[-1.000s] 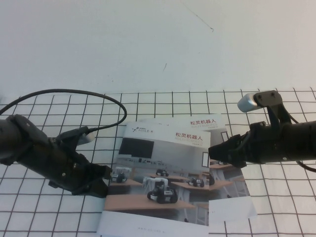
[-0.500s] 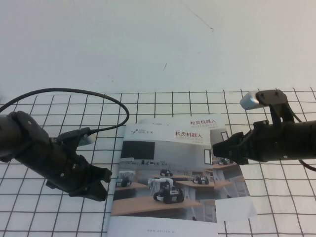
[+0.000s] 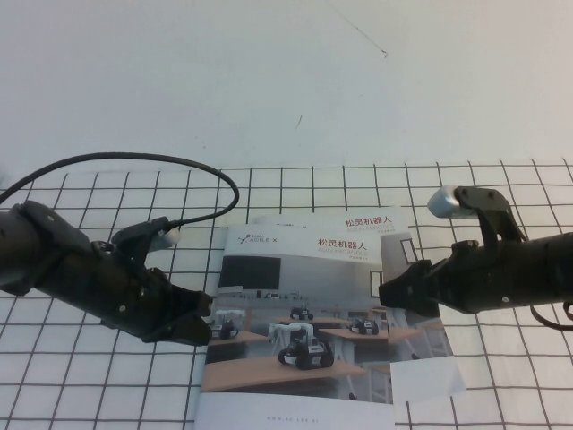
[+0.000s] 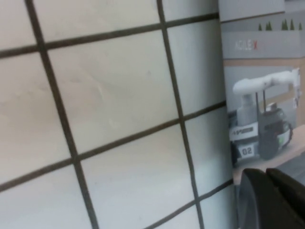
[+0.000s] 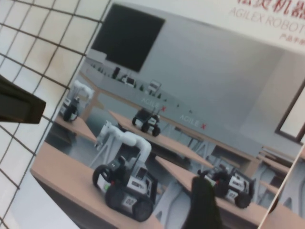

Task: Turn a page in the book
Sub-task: Open the closed book

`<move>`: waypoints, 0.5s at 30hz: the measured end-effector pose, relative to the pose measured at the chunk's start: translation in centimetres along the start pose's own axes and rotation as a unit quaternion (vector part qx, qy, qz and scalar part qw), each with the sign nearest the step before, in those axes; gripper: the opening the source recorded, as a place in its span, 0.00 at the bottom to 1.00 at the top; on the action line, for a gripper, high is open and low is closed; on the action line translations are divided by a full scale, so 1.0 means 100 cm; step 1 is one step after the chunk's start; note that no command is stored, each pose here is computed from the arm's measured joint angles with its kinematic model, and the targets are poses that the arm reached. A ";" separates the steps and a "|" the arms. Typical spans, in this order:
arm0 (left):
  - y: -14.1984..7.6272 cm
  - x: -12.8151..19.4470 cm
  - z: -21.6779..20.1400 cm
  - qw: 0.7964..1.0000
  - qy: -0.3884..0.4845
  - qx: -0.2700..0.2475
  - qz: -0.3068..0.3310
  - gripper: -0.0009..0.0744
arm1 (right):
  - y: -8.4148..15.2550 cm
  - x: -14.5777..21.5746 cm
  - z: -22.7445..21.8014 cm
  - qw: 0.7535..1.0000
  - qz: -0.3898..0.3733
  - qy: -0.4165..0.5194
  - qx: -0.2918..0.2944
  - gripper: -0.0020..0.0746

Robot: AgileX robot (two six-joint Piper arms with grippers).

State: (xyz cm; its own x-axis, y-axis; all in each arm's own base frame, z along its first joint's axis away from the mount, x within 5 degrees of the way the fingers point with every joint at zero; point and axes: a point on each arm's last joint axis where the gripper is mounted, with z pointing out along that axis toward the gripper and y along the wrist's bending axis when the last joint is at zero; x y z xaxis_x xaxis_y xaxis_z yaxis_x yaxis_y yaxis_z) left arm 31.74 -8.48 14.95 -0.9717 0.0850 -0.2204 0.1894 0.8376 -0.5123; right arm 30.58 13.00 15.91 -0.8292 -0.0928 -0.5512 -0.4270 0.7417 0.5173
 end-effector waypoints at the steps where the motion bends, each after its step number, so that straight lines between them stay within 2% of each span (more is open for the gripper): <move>1: 0.001 0.000 0.001 1.000 0.001 0.000 -0.001 0.01 | -0.001 0.001 0.001 1.000 0.003 0.001 -0.001 0.63; 15: 0.010 0.000 0.019 1.000 0.010 0.007 -0.011 0.01 | -0.012 0.008 0.018 0.999 0.037 0.004 -0.007 0.63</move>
State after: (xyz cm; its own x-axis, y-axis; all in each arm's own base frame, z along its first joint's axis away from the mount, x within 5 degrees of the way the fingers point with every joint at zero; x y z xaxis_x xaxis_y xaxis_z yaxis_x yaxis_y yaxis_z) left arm 32.20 -8.64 12.90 -0.9781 0.0773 -0.1934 0.1701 0.8321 -0.5278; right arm 31.12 13.25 13.65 -0.8618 -0.0429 -0.5055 -0.3688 0.7372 0.5662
